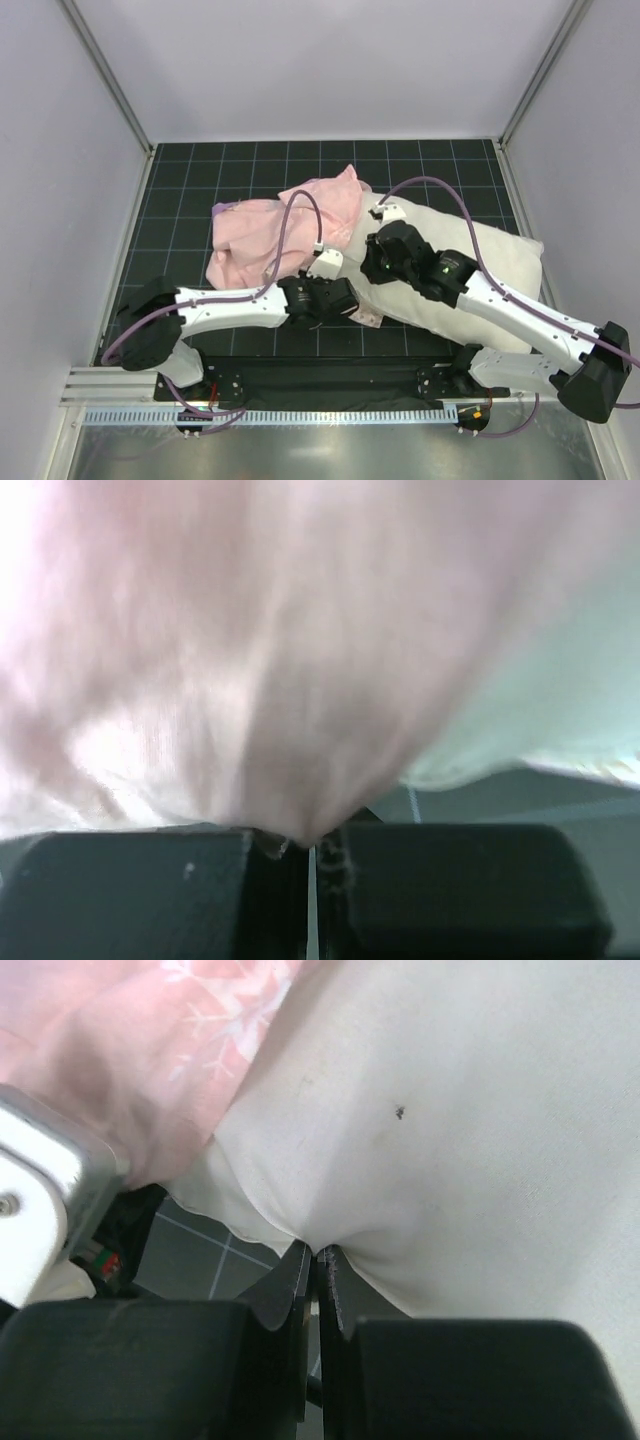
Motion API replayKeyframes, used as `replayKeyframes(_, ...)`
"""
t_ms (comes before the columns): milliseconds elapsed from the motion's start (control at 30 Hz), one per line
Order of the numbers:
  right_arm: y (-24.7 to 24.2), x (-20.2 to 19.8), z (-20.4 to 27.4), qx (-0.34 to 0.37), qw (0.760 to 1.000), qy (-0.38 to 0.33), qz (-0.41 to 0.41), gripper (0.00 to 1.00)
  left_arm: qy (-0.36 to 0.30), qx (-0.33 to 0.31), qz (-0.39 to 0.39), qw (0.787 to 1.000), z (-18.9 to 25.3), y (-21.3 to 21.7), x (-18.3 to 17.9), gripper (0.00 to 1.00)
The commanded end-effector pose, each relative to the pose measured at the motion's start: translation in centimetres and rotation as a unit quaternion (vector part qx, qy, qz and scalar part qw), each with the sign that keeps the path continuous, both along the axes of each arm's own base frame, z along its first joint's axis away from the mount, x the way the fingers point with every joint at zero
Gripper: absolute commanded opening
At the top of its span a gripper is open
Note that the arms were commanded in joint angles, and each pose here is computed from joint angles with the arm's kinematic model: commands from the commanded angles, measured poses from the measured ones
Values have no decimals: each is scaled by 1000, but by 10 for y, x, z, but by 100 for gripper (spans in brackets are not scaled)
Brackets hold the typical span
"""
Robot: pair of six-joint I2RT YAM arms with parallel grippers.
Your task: Put the pillow into the pillowcase
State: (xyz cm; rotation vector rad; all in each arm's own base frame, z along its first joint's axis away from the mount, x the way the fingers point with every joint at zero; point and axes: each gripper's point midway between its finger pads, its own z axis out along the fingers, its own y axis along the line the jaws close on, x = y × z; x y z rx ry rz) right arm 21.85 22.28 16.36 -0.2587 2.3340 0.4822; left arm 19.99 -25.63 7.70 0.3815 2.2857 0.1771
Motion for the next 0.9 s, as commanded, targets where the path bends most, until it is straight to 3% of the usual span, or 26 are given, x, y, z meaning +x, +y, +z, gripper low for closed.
replayKeyframes(0, 20, 20, 65, 64, 996, -69, 6, 5, 8, -84, -47, 995, 52, -27, -6, 0)
replayKeyframes(133, 50, 24, 94, 111, 990, -77, 45, 4, 64, -203, -144, 966, 96, -61, -40, 1)
replayKeyframes(267, 81, 24, 85, 145, 984, -51, 87, 4, 94, -297, -218, 925, 126, -87, -66, 1)
replayKeyframes(333, 90, 28, 71, 157, 984, -40, 80, 4, 113, -321, -243, 908, 127, -98, -77, 1)
replayKeyframes(433, 101, 34, 43, 165, 984, -19, 69, 4, 147, -318, -254, 902, 109, -106, -87, 0)
replayKeyframes(533, 107, 35, 19, 164, 984, 3, 70, 4, 155, -310, -245, 906, 95, -106, -86, 0)
replayKeyframes(633, 105, 33, 16, 159, 985, 8, 70, 4, 125, -288, -201, 928, 85, -86, -70, 0)
replayKeyframes(767, 91, 23, 29, 154, 985, -7, 74, 28, 114, -276, -151, 942, 77, -53, -51, 0)
replayKeyframes(800, 89, 20, 32, 155, 985, -11, 80, 42, 112, -271, -137, 946, 74, -43, -45, 0)
replayKeyframes(867, 81, 9, 40, 164, 982, -17, 92, 45, 99, -282, -127, 946, 85, -32, -41, 0)
